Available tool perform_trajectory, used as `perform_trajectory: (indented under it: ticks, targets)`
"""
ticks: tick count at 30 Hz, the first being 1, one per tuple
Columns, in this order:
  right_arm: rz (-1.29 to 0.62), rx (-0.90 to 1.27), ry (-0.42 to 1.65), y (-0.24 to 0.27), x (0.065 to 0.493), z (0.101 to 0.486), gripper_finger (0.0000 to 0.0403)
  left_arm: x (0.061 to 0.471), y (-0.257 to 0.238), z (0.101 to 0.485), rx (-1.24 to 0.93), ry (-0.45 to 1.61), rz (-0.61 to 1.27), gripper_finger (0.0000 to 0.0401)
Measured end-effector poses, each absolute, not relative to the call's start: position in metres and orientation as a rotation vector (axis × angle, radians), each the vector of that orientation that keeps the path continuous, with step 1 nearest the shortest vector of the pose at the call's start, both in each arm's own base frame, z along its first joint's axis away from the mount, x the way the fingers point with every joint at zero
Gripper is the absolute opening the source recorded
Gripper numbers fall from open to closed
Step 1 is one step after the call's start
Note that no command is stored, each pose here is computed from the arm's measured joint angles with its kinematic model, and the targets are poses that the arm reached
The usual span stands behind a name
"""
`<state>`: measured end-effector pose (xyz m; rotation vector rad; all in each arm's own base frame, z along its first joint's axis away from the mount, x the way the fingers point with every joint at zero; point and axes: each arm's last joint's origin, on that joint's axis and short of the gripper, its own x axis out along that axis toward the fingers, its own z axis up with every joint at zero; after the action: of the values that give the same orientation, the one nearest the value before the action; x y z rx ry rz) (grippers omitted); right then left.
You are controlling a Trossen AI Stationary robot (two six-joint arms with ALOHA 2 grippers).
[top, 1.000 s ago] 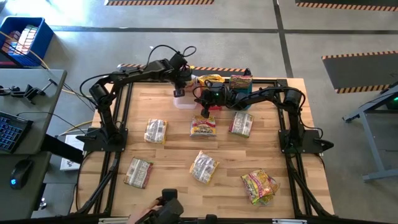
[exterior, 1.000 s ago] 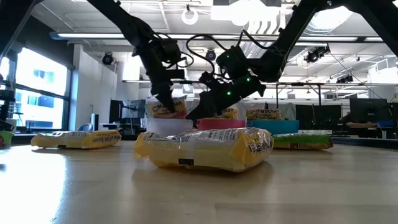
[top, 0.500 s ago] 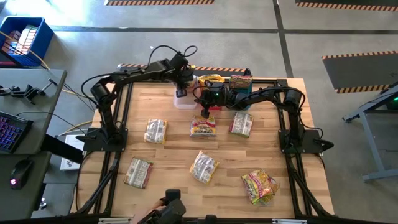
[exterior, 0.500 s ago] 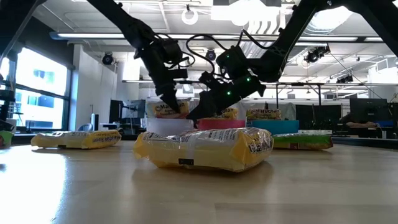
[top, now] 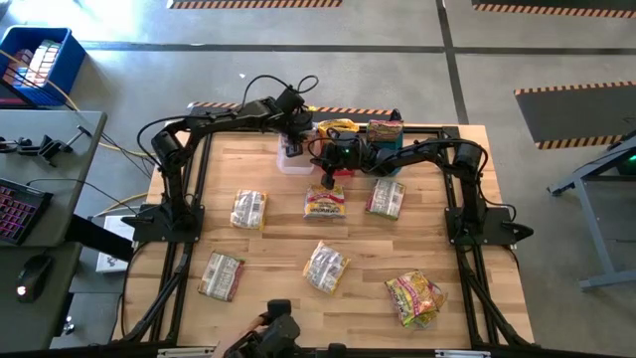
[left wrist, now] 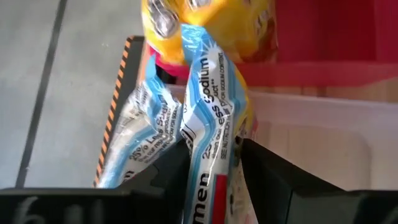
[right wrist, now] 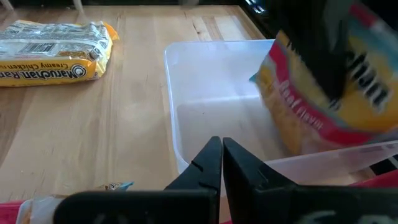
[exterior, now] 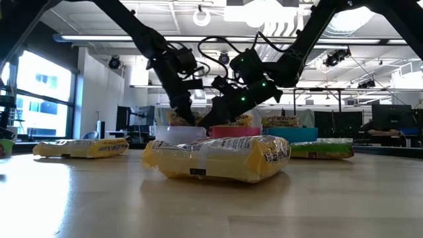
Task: Sort Maruchan noodles
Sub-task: Put the blue noodle pack into the transparent bin
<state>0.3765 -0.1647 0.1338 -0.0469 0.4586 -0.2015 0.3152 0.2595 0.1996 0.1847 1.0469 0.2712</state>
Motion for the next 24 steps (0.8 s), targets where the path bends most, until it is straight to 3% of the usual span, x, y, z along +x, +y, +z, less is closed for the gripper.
perform_trajectory:
  ticks: [6,13,21,24]
  targets:
    - [-0.201,-0.047,0.458,-0.165,0.377,0.134,0.0000,0.317,0.257,0.199,0.216,1.065,0.288,0.0149]
    - [-0.201,-0.047,0.458,-0.165,0.377,0.134,0.0000,0.310,0.254,0.227,0.243,1.011,0.335,0.0164]
    - [-0.201,-0.047,0.459,-0.165,0.377,0.134,0.0000,0.292,0.250,0.266,0.240,0.913,0.395,0.0162]
    - [-0.201,-0.048,0.459,-0.165,0.377,0.134,0.0000,0.286,0.247,0.271,0.175,0.886,0.315,0.0154]
